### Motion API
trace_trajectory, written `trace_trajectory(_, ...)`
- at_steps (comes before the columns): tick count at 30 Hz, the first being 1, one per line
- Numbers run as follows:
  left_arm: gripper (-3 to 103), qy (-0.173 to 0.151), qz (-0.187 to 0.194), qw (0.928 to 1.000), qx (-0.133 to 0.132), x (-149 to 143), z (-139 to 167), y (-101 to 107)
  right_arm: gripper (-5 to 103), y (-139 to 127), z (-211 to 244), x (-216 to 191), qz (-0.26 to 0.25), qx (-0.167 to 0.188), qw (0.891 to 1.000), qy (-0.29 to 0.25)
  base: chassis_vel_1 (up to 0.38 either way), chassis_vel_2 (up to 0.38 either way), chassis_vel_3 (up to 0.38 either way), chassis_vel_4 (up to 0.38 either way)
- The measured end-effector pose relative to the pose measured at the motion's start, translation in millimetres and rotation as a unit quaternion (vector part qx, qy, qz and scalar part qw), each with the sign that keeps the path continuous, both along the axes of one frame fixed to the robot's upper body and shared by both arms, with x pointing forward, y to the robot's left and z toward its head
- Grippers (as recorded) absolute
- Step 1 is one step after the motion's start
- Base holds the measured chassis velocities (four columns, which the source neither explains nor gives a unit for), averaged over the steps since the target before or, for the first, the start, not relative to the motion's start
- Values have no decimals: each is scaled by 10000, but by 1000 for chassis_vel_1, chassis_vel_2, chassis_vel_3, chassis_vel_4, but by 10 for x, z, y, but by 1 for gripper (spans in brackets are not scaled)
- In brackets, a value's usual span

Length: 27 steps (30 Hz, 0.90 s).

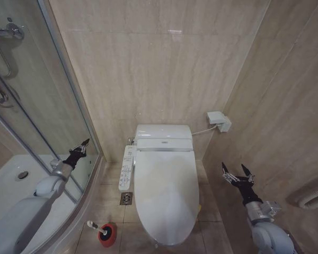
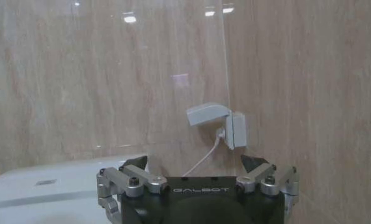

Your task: Open the toilet lid, clean the toilet bowl with a toilet brush, close the toilet lid, and flush.

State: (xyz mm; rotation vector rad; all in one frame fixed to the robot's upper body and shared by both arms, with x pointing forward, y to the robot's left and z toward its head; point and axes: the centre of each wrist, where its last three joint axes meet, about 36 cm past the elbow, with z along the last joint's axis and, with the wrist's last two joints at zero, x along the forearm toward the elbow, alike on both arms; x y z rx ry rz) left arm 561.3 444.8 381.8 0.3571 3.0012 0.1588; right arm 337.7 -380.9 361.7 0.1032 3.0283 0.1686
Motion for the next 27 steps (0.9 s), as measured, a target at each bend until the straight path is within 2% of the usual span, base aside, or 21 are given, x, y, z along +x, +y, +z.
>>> trace_trajectory(5, 0, -56, -118, 9999, -86, 235, 35, -127, 100, 0, 0, 0, 0, 0, 10000, 1, 0, 0, 0, 0)
trace_trajectory(9, 0, -63, -309, 9994, -156, 476, 35, -319, 100, 0, 0, 0, -1, -1, 10000, 0, 0, 0, 0, 0)
trace_trajectory(14, 0, -7, -531, 9985, -131, 648, -24, -424, 100, 0, 0, 0, 0, 0, 10000, 0, 0, 0, 0, 0)
trace_trajectory(22, 0, -48, -1069, 9942, -34, 940, 97, -493, 100, 0, 0, 0, 1, 0, 10000, 1, 0, 0, 0, 0)
trace_trajectory(27, 0, -25, -1332, 9911, -50, 1026, 130, -518, 100, 0, 0, 0, 0, -1, 10000, 0, 0, 0, 0, 0)
